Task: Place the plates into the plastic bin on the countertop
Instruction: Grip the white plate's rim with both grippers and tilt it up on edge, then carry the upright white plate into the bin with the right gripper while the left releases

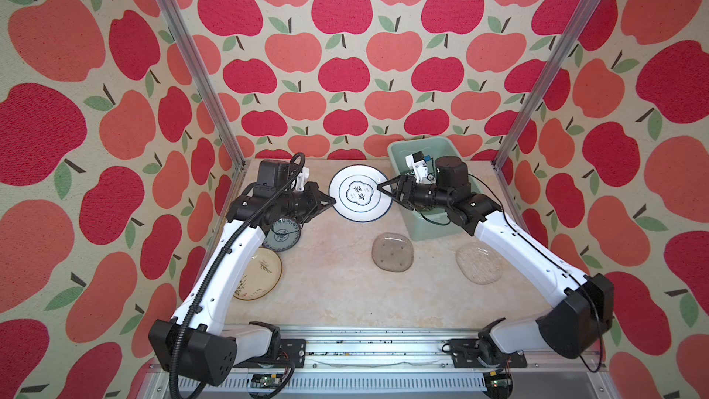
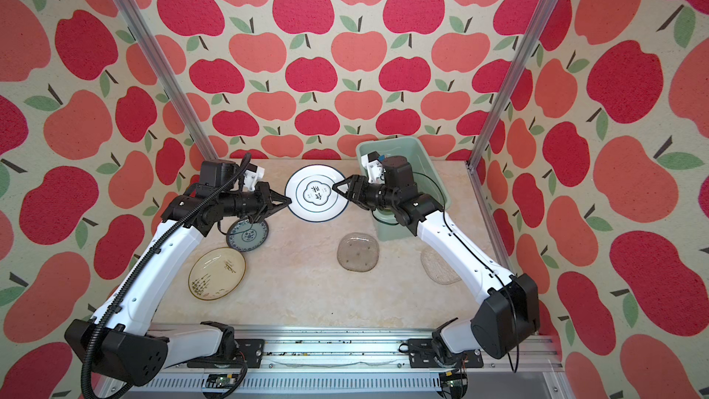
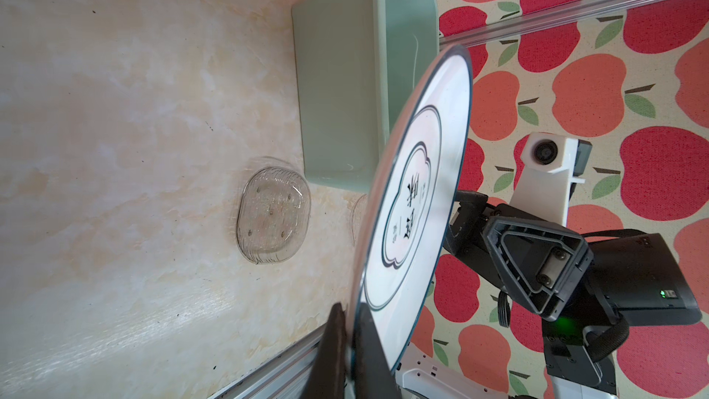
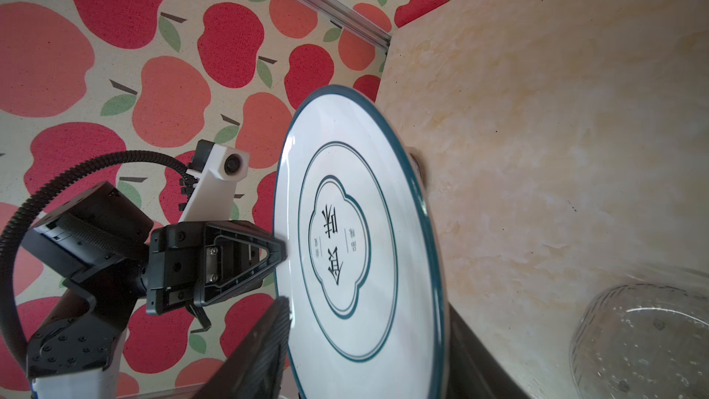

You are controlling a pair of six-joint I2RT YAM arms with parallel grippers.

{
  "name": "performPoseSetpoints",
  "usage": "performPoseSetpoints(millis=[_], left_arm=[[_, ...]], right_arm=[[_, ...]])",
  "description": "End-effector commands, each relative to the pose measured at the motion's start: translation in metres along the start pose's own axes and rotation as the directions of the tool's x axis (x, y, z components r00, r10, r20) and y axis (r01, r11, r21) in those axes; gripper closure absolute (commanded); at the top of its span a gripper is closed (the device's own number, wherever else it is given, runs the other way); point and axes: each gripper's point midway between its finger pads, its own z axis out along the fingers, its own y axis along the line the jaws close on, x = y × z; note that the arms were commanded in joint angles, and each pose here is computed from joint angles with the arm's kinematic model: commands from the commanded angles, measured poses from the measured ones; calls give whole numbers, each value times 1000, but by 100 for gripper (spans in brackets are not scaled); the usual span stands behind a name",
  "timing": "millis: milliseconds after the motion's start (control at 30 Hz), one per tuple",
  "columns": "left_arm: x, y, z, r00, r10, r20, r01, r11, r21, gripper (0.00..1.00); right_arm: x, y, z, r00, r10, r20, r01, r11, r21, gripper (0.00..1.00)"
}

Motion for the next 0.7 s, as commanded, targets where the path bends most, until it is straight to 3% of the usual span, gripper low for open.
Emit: performPoseSetpoints(millis=[0, 667], left_arm=[[-7, -24, -7, 998, 43, 44, -46, 997, 66, 100], [3, -37, 13, 998, 66, -2, -65, 995, 81, 97]], right_arm=[[1, 5, 6, 1000, 21, -21, -22, 998, -54, 48], [-7, 9, 8, 999, 41, -4, -41, 997, -72, 92]])
